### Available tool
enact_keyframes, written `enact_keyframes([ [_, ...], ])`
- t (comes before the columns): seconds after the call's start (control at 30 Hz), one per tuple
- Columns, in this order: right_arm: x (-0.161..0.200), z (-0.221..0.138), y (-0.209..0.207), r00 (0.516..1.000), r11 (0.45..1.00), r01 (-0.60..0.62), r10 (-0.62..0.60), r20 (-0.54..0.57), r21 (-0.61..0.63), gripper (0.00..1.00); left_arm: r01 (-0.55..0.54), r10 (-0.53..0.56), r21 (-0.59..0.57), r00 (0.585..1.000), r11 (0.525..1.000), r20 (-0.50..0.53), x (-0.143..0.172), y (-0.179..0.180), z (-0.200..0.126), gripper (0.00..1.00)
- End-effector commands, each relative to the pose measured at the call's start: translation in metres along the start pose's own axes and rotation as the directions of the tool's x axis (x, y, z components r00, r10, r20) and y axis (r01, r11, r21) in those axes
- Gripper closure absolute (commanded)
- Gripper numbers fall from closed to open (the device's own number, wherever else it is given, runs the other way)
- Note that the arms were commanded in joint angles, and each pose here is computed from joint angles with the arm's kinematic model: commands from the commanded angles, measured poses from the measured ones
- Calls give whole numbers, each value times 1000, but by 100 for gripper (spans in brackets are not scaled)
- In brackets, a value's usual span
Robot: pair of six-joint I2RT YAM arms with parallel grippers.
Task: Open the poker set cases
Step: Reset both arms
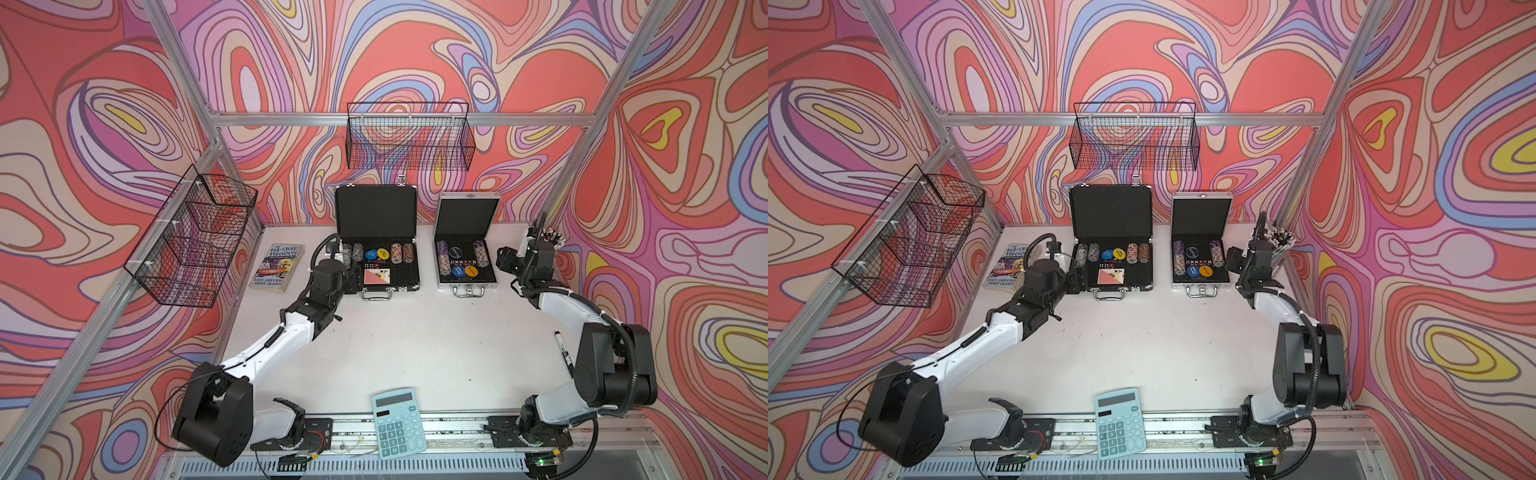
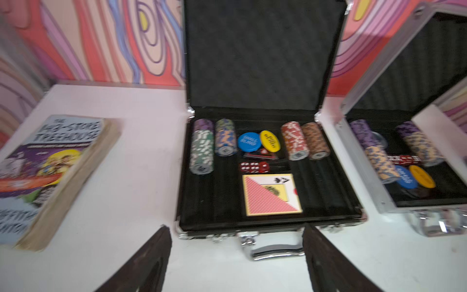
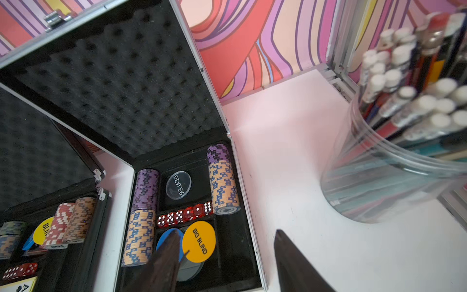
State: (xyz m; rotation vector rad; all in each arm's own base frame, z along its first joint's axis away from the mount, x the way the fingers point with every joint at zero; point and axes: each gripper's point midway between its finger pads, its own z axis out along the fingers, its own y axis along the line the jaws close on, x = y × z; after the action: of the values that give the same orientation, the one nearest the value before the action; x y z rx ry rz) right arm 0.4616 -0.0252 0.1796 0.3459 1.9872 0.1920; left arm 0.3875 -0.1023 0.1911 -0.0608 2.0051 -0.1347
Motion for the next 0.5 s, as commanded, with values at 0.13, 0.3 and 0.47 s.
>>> enact_keyframes([
  [0.13,-10,-26,-3,989,1000,0,-5,147,30,28,14,20,-334,995,942,97,20,102,-13,13],
  [0.3,16,-37,-8,990,997,46,-55,131,70,25,6,40,-446,995,895,95,40,138,-25,12],
  [0.47,39,-44,-19,982,988,95,-113,154,123,14,-12,64,-459,993,888,98,52,148,-20,11],
])
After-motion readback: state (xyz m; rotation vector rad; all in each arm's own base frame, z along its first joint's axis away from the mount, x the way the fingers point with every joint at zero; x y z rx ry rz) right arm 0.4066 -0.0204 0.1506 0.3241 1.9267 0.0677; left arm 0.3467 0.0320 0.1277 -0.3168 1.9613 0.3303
